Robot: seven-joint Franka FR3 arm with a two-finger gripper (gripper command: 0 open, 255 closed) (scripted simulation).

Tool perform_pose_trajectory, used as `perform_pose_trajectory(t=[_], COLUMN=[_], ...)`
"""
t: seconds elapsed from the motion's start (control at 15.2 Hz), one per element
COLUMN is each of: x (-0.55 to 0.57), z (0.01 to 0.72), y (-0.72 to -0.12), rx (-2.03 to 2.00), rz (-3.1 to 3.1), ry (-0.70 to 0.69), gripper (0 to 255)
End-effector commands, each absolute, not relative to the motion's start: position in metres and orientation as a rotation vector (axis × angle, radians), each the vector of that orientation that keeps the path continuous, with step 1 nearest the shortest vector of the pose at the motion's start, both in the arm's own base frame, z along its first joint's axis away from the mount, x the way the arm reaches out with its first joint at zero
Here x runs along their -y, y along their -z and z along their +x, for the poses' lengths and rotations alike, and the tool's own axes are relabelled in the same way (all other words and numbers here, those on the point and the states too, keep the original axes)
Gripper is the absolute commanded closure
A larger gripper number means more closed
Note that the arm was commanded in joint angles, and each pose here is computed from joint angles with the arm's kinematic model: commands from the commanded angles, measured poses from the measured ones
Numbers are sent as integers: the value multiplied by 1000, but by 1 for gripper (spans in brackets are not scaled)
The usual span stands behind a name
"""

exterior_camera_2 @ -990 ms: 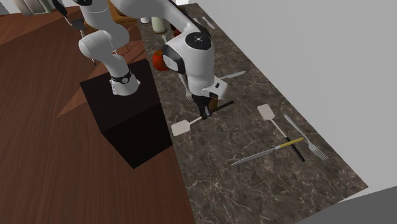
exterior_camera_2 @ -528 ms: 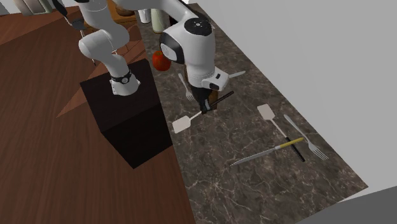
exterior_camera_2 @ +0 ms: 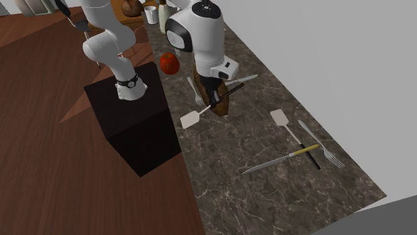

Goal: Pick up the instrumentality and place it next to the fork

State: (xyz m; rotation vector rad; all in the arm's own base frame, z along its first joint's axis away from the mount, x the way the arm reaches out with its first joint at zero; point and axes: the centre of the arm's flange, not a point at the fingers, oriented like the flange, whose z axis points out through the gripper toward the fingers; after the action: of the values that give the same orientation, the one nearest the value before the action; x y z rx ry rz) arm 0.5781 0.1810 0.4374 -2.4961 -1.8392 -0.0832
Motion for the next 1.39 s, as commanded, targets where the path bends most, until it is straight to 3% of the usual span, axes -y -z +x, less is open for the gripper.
perform_pose_trajectory(t=[0.0,1.32], x=[-194,-326], z=[556,327], y=[-436,-437], rx=[1839,1839], rz=[-2497,-2497], ry=[83,82], gripper=[255,255])
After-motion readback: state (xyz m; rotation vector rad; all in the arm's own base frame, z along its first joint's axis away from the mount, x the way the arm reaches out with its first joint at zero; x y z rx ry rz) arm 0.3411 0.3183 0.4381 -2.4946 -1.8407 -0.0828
